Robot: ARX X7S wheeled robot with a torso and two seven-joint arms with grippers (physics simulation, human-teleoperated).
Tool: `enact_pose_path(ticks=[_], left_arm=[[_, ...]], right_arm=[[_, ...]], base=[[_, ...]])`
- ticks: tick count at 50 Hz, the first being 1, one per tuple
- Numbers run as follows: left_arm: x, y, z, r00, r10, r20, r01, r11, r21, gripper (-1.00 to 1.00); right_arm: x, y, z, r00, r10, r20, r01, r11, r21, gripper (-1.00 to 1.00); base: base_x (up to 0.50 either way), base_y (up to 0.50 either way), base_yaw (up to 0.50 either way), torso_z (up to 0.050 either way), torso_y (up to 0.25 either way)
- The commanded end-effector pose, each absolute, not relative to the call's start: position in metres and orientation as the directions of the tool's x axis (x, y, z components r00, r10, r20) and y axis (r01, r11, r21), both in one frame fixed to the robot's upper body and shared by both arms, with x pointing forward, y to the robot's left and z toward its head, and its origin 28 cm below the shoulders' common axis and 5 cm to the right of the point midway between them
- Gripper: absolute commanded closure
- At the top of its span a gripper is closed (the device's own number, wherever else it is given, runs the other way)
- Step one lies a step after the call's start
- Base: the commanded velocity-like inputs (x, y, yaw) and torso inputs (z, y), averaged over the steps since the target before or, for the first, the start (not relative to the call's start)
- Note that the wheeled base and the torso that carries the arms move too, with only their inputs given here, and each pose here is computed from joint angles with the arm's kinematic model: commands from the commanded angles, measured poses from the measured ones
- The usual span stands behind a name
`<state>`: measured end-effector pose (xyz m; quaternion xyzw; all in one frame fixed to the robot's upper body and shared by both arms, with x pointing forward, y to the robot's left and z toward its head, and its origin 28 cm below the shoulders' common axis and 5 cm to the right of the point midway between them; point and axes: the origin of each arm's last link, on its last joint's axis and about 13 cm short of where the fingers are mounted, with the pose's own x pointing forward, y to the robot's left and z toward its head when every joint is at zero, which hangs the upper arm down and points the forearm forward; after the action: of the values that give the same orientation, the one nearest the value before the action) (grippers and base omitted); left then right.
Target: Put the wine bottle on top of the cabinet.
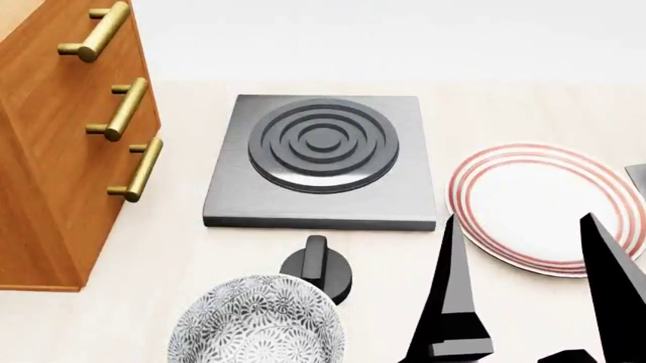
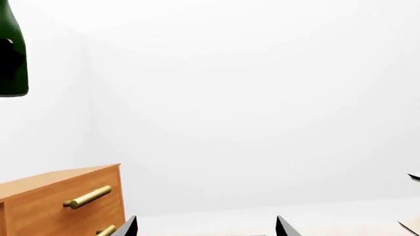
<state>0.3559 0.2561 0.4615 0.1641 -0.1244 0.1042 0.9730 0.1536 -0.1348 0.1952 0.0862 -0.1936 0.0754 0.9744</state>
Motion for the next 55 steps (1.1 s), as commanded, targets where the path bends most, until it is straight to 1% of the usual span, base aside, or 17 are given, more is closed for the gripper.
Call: enact_pose_path(ticks=[1,4,8,12,20,33,39,47,55], left_arm=[[0.360,0.263,0.453,0.957,0.198,0.212,-0.241,0.950,0.198,1.00],[0.361,0.269,0.442,0.959,0.225,0.173,-0.255,0.951,0.176,1.00],[0.361,0.271,0.435,0.958,0.239,0.160,-0.264,0.951,0.162,1.00],[0.360,0.275,0.439,0.953,0.260,0.156,-0.281,0.950,0.138,1.00],[0.358,0.283,0.444,0.943,0.295,0.151,-0.316,0.938,0.141,1.00],[0.366,0.286,0.432,0.951,0.283,0.126,-0.299,0.944,0.139,1.00],[0.367,0.289,0.433,0.951,0.287,0.113,-0.301,0.943,0.139,1.00],[0.367,0.287,0.432,0.961,0.270,0.055,-0.275,0.951,0.144,1.00],[0.366,0.287,0.433,0.963,0.265,0.053,-0.270,0.952,0.145,1.00]], right_arm=[[0.153,-0.136,0.196,0.914,0.110,0.390,-0.179,0.973,0.144,-1.00],[0.153,-0.137,0.196,0.914,0.107,0.391,-0.177,0.973,0.148,-1.00],[0.153,-0.137,0.195,0.915,0.104,0.389,-0.174,0.973,0.148,-1.00],[0.153,-0.137,0.196,0.916,0.104,0.388,-0.174,0.973,0.149,-1.00],[0.154,-0.138,0.194,0.917,0.104,0.385,-0.173,0.973,0.150,-1.00],[0.154,-0.138,0.194,0.919,0.100,0.381,-0.169,0.974,0.152,-1.00],[0.154,-0.138,0.193,0.920,0.100,0.378,-0.168,0.974,0.152,-1.00],[0.154,-0.138,0.192,0.921,0.101,0.376,-0.168,0.974,0.151,-1.00],[0.154,-0.138,0.193,0.921,0.099,0.376,-0.166,0.974,0.152,-1.00]], base=[[0.00,0.00,0.00,0.000,0.010],[0.00,0.00,0.00,0.000,0.000],[0.00,0.00,0.00,0.000,0.000],[0.00,0.00,0.00,0.000,0.000],[0.00,0.00,0.00,0.000,0.001],[0.00,0.00,0.00,0.000,0.001],[0.00,0.00,0.00,0.000,0.002],[0.00,0.00,0.00,0.001,0.001],[0.00,0.00,0.00,0.000,0.000]])
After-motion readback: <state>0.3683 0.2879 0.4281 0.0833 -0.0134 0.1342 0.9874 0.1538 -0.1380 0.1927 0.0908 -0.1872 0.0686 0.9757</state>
